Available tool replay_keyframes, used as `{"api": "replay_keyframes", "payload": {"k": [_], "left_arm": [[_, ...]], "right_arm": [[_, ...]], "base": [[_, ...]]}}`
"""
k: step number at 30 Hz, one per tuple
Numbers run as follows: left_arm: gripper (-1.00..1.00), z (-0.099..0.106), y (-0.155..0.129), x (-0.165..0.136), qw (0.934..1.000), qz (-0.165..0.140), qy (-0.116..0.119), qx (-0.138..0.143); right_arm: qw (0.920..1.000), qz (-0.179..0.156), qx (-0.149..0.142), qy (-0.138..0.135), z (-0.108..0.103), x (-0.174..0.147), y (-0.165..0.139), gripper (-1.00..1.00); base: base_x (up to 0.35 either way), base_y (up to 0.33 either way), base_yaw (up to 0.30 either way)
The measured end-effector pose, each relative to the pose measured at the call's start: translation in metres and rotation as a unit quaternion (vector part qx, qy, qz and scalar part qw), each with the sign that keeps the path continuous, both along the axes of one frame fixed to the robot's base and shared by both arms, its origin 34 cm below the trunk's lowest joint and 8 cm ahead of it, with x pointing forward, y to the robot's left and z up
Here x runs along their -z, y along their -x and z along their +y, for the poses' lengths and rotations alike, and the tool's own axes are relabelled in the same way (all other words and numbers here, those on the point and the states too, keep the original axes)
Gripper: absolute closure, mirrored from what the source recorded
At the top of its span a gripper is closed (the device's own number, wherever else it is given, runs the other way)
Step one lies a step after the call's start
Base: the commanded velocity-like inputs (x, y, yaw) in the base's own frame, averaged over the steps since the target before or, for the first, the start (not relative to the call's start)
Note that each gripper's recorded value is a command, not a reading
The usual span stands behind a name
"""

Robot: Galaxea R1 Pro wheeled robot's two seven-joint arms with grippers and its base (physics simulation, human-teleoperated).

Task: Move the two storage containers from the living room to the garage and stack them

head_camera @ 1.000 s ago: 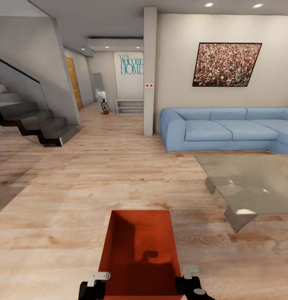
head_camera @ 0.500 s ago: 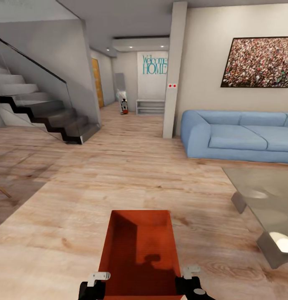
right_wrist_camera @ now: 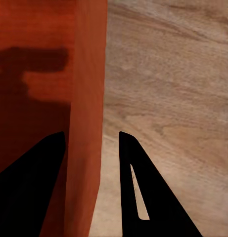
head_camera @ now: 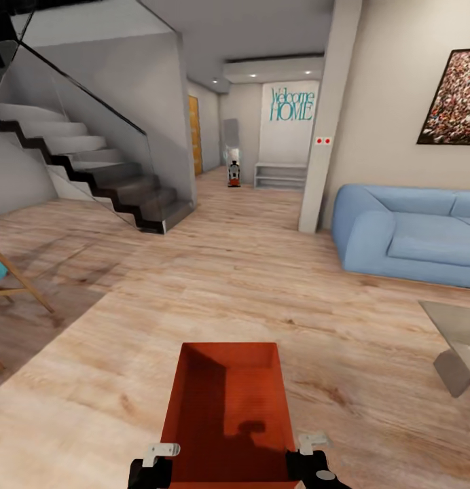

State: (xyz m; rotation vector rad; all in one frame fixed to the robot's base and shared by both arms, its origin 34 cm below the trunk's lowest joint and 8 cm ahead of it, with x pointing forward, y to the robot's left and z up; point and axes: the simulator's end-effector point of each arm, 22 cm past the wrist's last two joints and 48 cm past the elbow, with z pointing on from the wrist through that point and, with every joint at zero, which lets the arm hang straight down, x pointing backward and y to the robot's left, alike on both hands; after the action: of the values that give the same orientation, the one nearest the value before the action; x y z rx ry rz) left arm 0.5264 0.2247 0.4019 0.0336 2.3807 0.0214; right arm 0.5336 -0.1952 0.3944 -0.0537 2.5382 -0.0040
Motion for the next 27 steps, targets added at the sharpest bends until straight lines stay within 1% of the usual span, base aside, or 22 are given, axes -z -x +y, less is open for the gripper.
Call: {"api": "replay_keyframes", "payload": {"k": [15,19,27], "left_arm": [[1.0,0.0,0.0001,0.0002,1.0,0.001,0.0,0.0],[1.0,-0.0001,0.0003,0.0003,1.0,0.001,0.0,0.0],[1.0,-0.0001,0.0,0.0001,1.0,0.001,0.0,0.0]], "right_arm": [[1.0,0.0,0.0,0.0,-0.0001,0.0,0.0,1.0],[1.0,0.0,0.0,0.0,-0.0002,0.0,0.0001,1.0],[1.0,0.0,0.0,0.0,-0.0002,0.0,0.0,1.0]], "base": [[0.347,0.0,0.267],[0.347,0.0,0.067],[0.347,0.0,0.006]]}}
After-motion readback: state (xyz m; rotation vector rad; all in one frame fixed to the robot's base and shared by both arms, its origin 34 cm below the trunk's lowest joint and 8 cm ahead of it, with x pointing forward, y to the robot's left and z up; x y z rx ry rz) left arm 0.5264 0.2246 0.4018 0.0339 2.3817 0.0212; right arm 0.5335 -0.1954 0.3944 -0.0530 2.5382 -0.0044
